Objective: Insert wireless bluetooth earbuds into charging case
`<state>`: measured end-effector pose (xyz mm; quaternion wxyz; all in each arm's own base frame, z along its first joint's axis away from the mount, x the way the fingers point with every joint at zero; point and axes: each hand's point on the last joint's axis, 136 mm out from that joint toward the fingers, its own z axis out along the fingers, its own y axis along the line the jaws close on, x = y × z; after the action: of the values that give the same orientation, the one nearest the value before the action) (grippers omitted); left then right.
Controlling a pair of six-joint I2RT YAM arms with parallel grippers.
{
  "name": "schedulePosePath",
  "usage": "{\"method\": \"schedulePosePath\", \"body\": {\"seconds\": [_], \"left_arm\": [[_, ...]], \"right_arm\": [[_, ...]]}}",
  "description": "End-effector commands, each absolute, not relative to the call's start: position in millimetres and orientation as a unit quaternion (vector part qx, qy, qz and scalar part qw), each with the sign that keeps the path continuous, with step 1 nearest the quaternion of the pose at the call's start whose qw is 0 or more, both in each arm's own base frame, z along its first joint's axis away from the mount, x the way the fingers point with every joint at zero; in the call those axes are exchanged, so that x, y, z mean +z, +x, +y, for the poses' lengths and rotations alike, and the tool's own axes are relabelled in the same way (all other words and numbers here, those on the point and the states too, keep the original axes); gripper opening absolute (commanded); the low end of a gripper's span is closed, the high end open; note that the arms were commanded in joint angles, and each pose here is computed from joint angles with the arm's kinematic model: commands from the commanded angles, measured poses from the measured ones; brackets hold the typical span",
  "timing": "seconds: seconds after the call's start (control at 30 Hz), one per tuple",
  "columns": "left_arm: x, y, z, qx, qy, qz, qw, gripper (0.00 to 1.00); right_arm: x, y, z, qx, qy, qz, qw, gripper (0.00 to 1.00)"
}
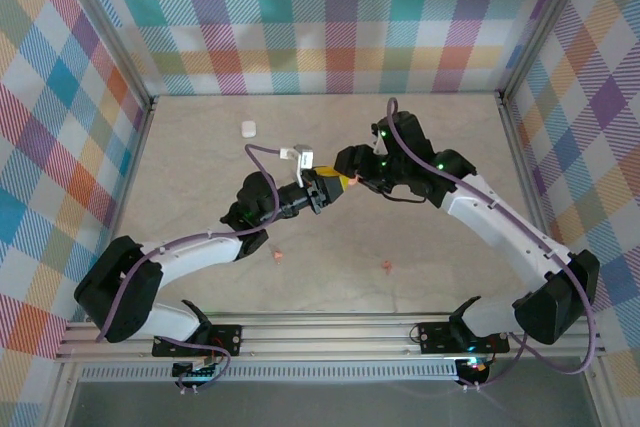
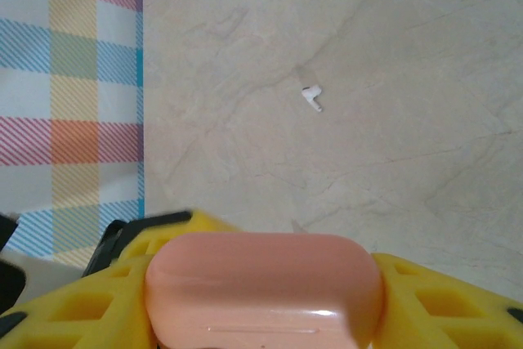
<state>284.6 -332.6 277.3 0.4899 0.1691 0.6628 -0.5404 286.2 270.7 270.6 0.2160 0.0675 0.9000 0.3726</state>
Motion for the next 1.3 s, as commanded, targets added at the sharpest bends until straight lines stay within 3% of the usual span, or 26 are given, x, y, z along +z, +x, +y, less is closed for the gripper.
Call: {"method": "schedulePosePath", "body": {"seconds": [0.0, 0.17, 0.33, 0.57, 0.8, 1.03, 1.27], "left_arm": [[293, 286, -337, -0.554, 0.168, 0.645, 0.498, 0.21], [293, 288, -339, -0.554, 0.167, 0.649, 0.494, 0.13], [291, 290, -335, -0.554, 0.151, 0.656, 0.49, 0.07], [291, 305, -299, -0.545, 0.079, 0.689, 0.471, 0.0], [325, 309, -258, -0.577, 0.029, 0.674, 0.46, 0.0], [378, 297, -254, -0.647, 0.028, 0.62, 0.443, 0.0], [409, 288, -253, -0.689, 0.025, 0.579, 0.435, 0.0]], "right_arm": [[284, 280, 277, 0.403, 0.056, 0.888, 0.213, 0.41], [286, 280, 282, 0.42, 0.057, 0.883, 0.204, 0.46], [298, 281, 280, 0.429, 0.052, 0.874, 0.22, 0.68], [344, 284, 250, 0.466, 0.035, 0.83, 0.304, 0.73], [383, 274, 247, 0.525, -0.047, 0.761, 0.379, 0.66], [394, 271, 284, 0.622, -0.111, 0.704, 0.324, 0.62], [388, 280, 298, 0.643, -0.112, 0.7, 0.29, 0.57]]}}
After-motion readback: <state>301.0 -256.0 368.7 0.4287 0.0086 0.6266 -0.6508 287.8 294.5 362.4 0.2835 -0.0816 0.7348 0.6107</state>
